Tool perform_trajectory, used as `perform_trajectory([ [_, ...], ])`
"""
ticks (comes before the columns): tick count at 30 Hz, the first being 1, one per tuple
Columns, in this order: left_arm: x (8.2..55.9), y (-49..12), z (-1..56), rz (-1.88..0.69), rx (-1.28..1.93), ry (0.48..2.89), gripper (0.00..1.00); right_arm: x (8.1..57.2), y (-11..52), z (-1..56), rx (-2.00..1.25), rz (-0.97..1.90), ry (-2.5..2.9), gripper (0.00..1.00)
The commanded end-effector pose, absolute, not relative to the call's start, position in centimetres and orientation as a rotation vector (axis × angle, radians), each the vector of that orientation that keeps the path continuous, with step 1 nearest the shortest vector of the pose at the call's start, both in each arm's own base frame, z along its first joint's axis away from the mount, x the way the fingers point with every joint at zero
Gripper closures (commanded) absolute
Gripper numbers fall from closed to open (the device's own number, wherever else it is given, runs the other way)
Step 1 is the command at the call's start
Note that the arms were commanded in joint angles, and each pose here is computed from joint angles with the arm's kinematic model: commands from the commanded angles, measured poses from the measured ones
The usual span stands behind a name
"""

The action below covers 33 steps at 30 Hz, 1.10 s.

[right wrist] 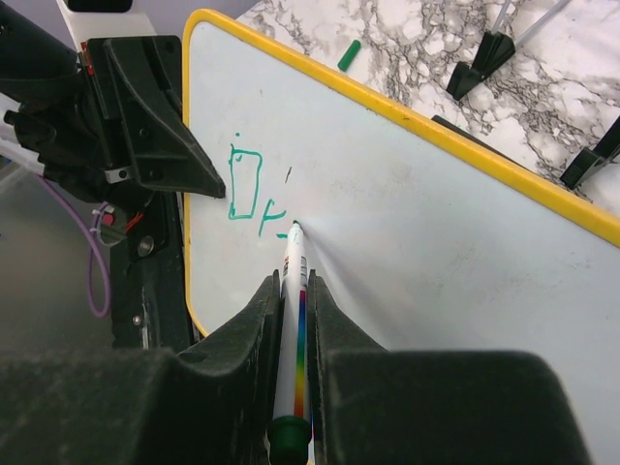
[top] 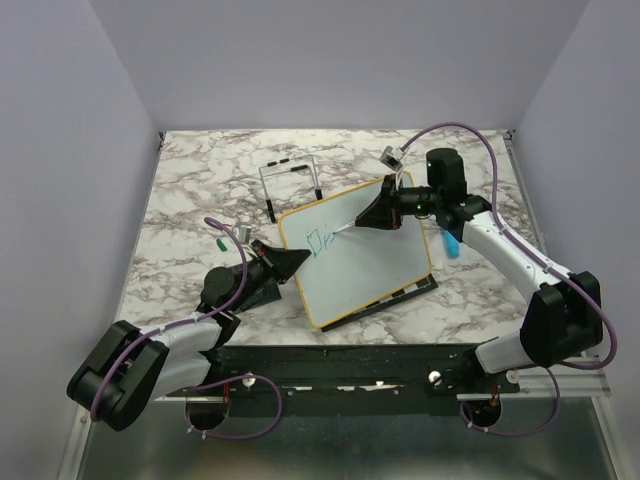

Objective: Write a sentence on the whiteboard

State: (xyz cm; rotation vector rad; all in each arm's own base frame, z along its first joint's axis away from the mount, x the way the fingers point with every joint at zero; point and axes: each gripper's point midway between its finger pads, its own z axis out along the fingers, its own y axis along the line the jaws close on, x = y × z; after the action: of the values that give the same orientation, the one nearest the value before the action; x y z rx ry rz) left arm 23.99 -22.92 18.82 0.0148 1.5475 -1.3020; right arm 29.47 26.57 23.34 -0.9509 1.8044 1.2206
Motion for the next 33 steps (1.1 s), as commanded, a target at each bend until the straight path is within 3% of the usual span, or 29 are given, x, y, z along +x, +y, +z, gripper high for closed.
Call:
perform_trajectory([
  [1, 23.6, -23.1, 17.0, -1.229, 0.122, 1.582, 1.0, 30.4, 27.2, 23.7, -0.963, 1.201, 1.779, 0.99],
  [33, 23.6, -22.9, 16.9, -1.215, 0.126, 1.589, 1.0, 27.8, 26.5, 20.5, -0.999, 1.221, 1.879, 1.0],
])
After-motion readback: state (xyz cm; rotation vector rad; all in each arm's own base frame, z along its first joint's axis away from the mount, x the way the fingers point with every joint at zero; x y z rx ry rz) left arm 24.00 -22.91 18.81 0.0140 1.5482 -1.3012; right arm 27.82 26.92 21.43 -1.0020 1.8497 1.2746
